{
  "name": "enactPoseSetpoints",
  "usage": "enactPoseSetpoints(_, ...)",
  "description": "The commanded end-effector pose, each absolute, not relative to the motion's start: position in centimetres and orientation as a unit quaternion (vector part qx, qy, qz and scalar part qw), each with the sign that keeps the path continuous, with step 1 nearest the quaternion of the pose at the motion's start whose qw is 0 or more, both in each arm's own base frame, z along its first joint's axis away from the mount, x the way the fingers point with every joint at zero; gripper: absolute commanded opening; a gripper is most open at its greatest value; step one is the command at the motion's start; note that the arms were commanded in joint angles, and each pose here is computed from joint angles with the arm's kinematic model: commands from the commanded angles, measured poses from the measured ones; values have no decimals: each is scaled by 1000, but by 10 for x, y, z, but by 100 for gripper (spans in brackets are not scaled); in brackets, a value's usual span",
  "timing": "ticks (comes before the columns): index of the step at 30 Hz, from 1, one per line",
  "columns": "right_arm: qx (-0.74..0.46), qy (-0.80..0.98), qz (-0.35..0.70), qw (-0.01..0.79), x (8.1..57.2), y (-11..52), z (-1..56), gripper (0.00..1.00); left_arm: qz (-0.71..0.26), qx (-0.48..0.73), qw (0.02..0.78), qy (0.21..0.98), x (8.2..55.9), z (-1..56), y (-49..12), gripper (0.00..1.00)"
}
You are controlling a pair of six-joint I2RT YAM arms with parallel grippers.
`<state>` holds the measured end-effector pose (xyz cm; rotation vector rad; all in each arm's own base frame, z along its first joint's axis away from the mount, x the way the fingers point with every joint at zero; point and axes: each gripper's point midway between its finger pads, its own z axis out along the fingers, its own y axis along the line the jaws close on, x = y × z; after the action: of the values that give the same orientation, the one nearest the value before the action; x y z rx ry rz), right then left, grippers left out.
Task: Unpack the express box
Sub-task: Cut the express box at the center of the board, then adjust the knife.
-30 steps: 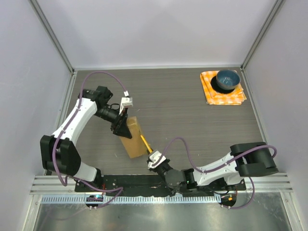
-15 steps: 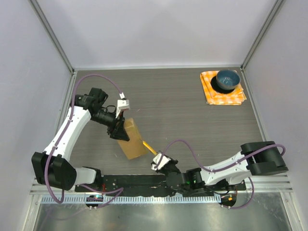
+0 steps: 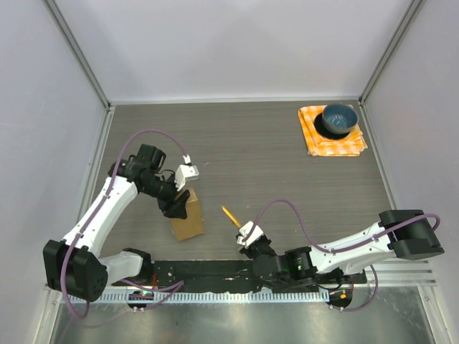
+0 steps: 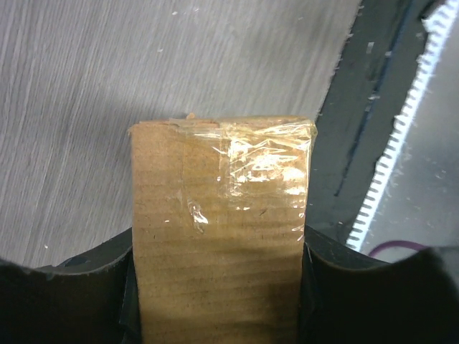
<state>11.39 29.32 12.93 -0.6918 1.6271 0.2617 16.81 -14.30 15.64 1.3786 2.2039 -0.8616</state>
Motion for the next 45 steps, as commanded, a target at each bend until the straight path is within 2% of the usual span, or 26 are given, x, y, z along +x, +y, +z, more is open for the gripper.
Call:
enactPoseSetpoints(1,-267,717,152,625,111,296,139,1,-235,481,239,810,199,139,-138,9)
enactPoseSetpoints(3,-268,719,153,623,111,297,136,1,-220,479,241,815,202,132,-135,14)
enactPoseSetpoints(8,-273,717,160,621,109,302,134,1,-199,478,239,822,199,129,-129,17)
enactPoseSetpoints(14,-288,713,178,613,105,311,137,1,-209,502,227,808,180,141,-131,35)
enactPoseSetpoints(15,-293,713,184,610,104,313,137,1,-213,505,221,807,174,143,-130,53)
enactPoseSetpoints(17,-294,713,190,608,103,313,140,1,-218,512,214,803,166,143,-130,81)
enactPoseSetpoints(18,-296,712,195,606,102,314,142,1,-220,516,214,800,161,145,-129,99)
enactPoseSetpoints(28,-317,707,219,593,95,321,155,1,-232,499,251,796,158,178,-136,100)
enactPoseSetpoints(32,-346,700,257,570,82,334,171,1,-226,502,300,779,166,230,-140,100)
enactPoseSetpoints(35,-364,693,299,547,74,345,191,1,-282,518,323,740,149,282,-156,100)
enactPoseSetpoints(39,-391,679,365,503,60,364,214,1,-352,572,301,677,106,317,-168,100)
enactPoseSetpoints(45,-435,681,376,453,55,378,223,1,-382,631,233,633,61,305,-170,100)
